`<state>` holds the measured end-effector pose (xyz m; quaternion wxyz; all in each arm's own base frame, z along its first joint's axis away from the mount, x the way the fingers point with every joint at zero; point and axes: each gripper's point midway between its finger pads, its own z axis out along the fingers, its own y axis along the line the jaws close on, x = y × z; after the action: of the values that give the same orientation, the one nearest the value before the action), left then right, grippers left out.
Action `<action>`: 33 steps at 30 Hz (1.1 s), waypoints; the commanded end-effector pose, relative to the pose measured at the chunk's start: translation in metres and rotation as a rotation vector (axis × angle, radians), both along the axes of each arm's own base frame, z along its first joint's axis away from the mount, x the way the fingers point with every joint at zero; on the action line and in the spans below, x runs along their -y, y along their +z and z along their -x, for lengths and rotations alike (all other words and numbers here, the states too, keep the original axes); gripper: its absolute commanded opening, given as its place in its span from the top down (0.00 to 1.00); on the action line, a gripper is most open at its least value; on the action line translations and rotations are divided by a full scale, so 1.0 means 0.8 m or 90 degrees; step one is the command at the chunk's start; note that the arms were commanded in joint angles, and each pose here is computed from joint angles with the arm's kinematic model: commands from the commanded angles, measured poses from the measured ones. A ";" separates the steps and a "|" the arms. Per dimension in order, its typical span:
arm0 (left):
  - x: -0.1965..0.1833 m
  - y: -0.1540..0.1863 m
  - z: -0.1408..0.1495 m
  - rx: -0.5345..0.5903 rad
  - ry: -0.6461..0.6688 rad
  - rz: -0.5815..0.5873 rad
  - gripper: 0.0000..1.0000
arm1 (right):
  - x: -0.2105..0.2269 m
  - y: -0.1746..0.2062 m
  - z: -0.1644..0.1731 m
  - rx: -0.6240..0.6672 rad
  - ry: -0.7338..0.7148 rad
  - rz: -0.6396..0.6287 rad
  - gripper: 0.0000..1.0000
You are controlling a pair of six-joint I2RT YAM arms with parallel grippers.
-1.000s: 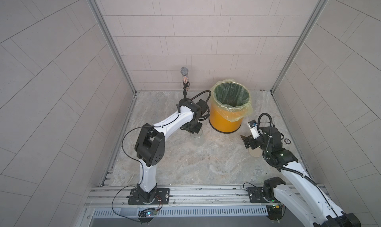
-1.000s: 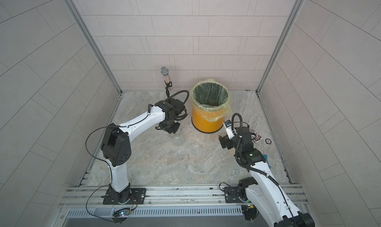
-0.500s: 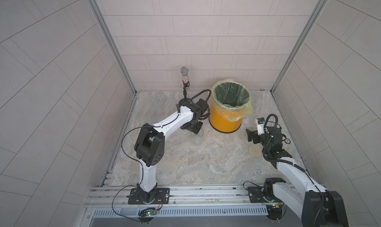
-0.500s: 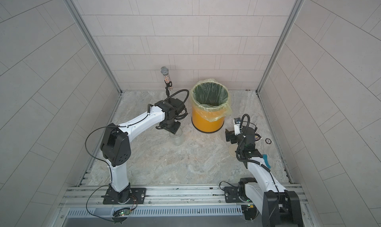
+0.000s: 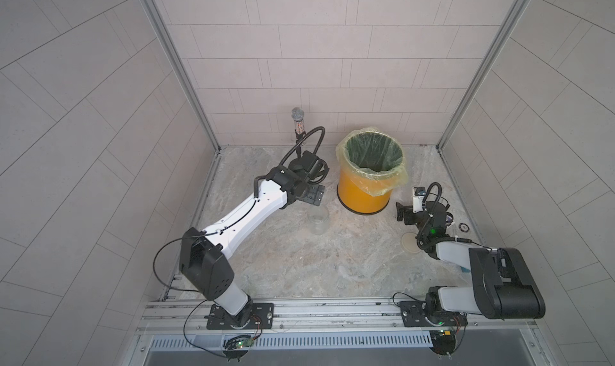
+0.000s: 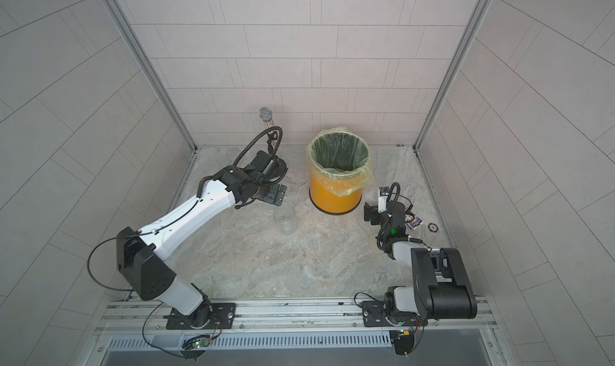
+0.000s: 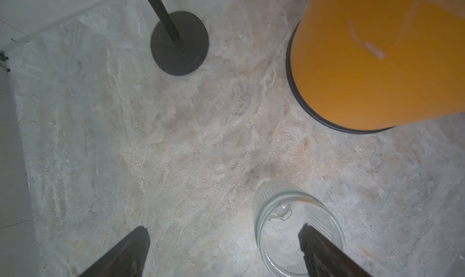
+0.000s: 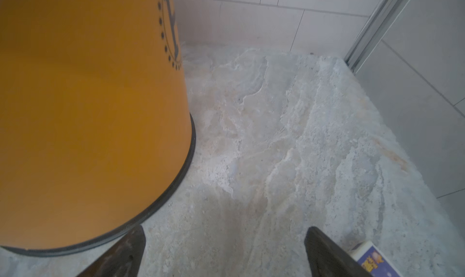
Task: Empty expired oatmeal from jars
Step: Reset both arms
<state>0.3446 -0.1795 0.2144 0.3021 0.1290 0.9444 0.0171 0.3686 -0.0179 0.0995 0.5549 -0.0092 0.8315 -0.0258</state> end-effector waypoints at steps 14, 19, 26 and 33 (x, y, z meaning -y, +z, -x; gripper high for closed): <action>-0.195 -0.001 0.016 0.425 0.306 0.006 0.00 | -0.006 0.014 0.000 0.084 0.000 -0.018 0.01; -0.216 -0.045 0.028 0.442 0.303 -0.058 0.00 | -0.018 0.003 -0.004 0.121 0.014 0.008 0.01; -0.235 -0.095 0.033 0.499 0.285 -0.142 0.00 | 0.016 -0.010 -0.021 0.035 -0.094 0.003 0.01; -0.236 -0.119 -0.015 0.533 0.277 -0.138 0.00 | 0.022 -0.007 -0.019 0.067 -0.113 -0.004 0.01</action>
<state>0.3308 0.0106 0.0692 0.5420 -0.0177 0.8013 0.2526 0.3862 -0.0294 0.0941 0.5914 0.0428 0.8022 -0.0694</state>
